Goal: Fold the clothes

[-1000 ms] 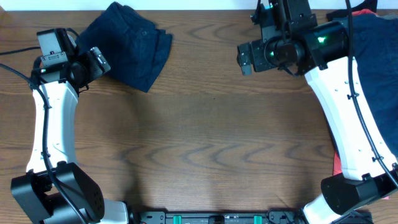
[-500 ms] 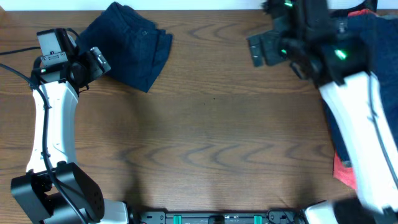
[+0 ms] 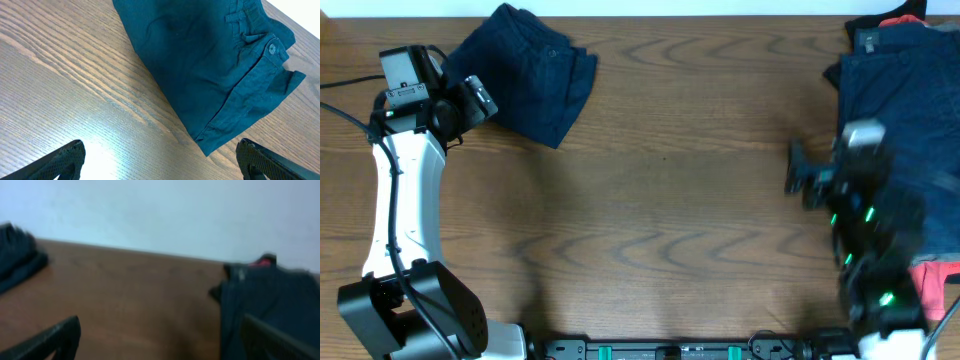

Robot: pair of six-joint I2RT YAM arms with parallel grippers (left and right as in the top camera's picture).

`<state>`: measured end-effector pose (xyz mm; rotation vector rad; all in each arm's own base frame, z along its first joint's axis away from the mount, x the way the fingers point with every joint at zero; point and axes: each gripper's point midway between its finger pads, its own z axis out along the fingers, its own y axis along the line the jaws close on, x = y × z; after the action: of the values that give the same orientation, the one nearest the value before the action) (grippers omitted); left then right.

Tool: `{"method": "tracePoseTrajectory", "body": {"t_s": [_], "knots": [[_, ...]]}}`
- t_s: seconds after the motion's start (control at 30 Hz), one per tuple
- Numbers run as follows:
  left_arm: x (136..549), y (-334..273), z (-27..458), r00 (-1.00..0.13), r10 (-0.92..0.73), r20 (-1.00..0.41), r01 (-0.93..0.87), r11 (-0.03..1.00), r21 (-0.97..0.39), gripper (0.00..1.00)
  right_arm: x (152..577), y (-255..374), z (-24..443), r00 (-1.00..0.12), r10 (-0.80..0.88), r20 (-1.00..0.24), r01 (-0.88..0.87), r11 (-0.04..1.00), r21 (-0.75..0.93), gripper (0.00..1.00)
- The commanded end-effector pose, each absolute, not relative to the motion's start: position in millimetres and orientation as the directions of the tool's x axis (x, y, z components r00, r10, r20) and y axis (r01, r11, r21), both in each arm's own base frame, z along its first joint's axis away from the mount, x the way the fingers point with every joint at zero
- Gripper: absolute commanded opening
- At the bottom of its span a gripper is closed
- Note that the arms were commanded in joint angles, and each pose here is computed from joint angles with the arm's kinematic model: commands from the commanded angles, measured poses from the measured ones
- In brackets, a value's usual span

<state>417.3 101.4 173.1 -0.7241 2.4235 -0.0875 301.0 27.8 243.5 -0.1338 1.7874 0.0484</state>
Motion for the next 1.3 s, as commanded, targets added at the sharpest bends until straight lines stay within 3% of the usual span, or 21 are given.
{"method": "tracePoseTrajectory", "body": {"t_s": [0.0,0.17,0.5,0.63,1.27], "knots": [[418.0,105.0,173.4,-0.672,-0.512,-0.535,-0.477,0.852,-0.216,0.98,278.9,24.6,208.6,-0.168,-0.048,-0.985,-0.117,0.993,-0.028,0.99],[417.9,105.1,173.4,-0.672,-0.512,-0.535,-0.477,0.852,-0.216,0.98,259.4,23.7,167.4,-0.135,0.015,-0.991,-0.108,0.994,0.030,0.99],[418.0,105.0,173.4,-0.672,-0.512,-0.535,-0.477,0.852,-0.216,0.98,246.2,34.2,140.7,-0.149,0.014,-0.989,-0.172,0.984,0.040,0.99],[417.9,105.1,173.4,-0.672,-0.512,-0.535,-0.477,0.852,-0.216,0.98,243.6,35.1,162.3,-0.056,0.019,-0.998,-0.180,0.983,0.029,0.99],[417.9,105.1,173.4,-0.672,-0.512,-0.535,-0.477,0.852,-0.216,0.98,243.4,35.5,159.6,-0.067,0.018,-0.998,-0.182,0.983,0.030,0.99]]}}
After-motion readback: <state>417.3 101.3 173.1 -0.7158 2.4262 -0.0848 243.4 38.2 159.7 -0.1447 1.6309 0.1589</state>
